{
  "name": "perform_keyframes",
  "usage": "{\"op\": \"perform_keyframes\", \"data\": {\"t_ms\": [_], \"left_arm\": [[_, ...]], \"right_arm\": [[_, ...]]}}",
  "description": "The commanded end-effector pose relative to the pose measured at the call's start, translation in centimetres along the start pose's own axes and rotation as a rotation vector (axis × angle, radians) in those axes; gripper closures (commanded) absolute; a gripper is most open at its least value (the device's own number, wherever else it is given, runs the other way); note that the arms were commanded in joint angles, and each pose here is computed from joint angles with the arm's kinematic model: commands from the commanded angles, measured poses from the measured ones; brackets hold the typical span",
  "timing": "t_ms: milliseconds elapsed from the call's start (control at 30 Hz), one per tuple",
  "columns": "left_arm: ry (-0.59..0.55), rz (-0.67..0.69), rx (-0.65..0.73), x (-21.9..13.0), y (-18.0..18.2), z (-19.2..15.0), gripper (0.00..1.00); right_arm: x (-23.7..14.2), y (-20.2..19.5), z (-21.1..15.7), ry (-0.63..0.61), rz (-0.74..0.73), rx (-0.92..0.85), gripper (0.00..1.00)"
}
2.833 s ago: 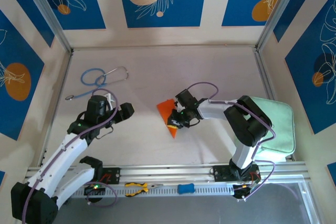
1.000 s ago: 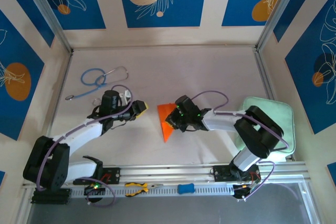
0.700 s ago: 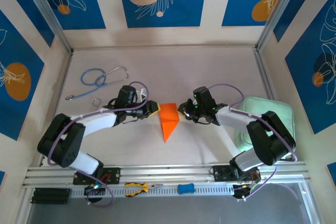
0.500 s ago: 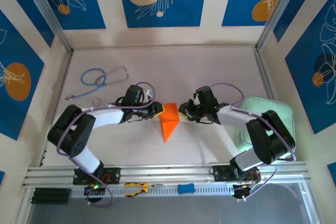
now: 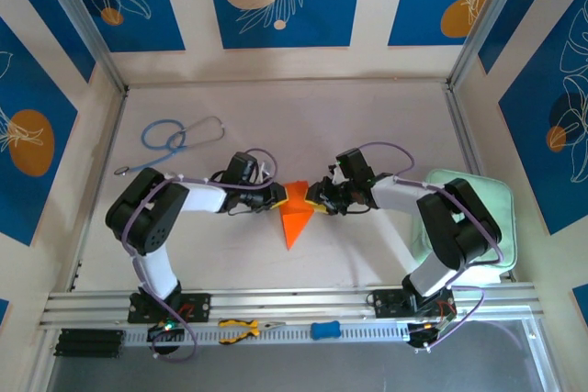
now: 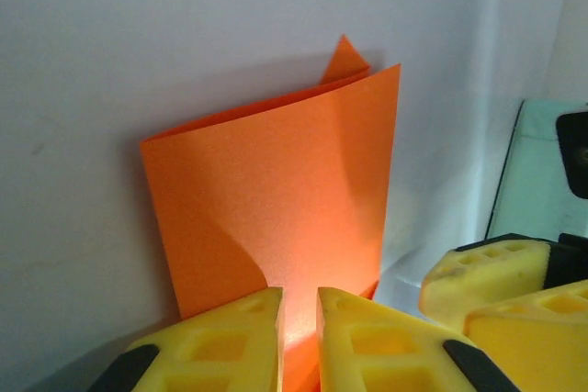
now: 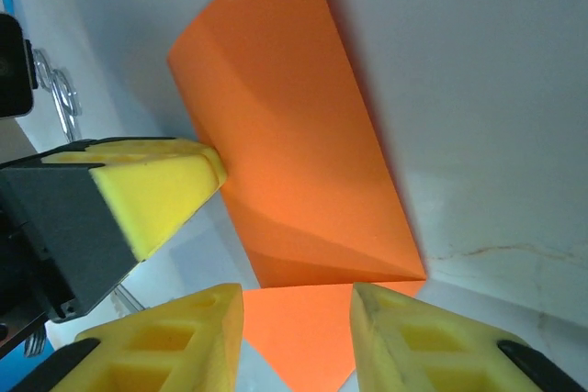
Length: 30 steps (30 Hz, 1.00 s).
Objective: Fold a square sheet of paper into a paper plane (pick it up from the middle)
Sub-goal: Fold the wing for the fifth time at the center of the table.
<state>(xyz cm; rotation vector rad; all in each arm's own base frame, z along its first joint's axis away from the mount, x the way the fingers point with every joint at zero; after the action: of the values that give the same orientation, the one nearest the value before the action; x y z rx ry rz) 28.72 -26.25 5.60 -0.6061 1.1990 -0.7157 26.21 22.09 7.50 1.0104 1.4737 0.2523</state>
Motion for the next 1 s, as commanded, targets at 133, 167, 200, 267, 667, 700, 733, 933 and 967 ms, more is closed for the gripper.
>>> {"op": "perform_keyframes", "data": {"t_ms": [133,167,200,267,667,700,733,933,967], "left_arm": [[0.037,0.041,-0.010,0.7,2.6,-2.3,0.85],[0.042,0.047,-0.015,0.7,2.9,-2.5,0.85],[0.046,0.050,-0.014,0.7,3.1,-2.7,0.85],[0.051,0.056,-0.019,0.7,3.5,-3.0,0.85],[0.056,0.048,-0.016,0.7,3.5,-2.9,0.86],[0.055,0.047,-0.015,0.6,3.5,-2.8,0.86],[0.054,0.047,-0.014,0.6,3.4,-2.8,0.86],[0.058,0.038,-0.011,0.8,3.3,-2.6,0.86],[0.057,0.037,-0.010,0.8,3.3,-2.6,0.86]], "right_arm": [[0.7,-1.1,-0.1,0.051,-0.065,0.022,0.62],[0.7,-1.2,0.0,0.050,-0.067,0.023,0.62],[0.8,-1.2,0.0,0.049,-0.070,0.026,0.61],[0.9,-1.3,0.1,0.051,-0.073,0.030,0.61],[0.9,0.5,0.4,0.080,0.028,-0.024,0.61],[0.6,0.9,0.5,0.083,0.057,-0.035,0.61],[0.4,1.3,0.5,0.099,0.090,-0.045,0.61],[0.9,2.4,0.7,0.216,0.179,-0.132,0.62],[0.9,2.5,0.9,0.218,0.182,-0.139,0.62]]}}
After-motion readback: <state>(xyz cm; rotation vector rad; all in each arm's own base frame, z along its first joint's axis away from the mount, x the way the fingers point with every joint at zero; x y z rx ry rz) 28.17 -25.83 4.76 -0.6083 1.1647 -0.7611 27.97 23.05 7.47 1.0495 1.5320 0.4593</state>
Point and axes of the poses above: each hand's point on the last joint's axis, 136 mm out from that joint toward the fingers, its own x axis out along the fingers, its own y axis along the line the jaws close on, z = x × y, the point moved 4 cm from there along -x, back along the fingers, and after that the axes turned 13 degrees about x, right-handed, at the moved point
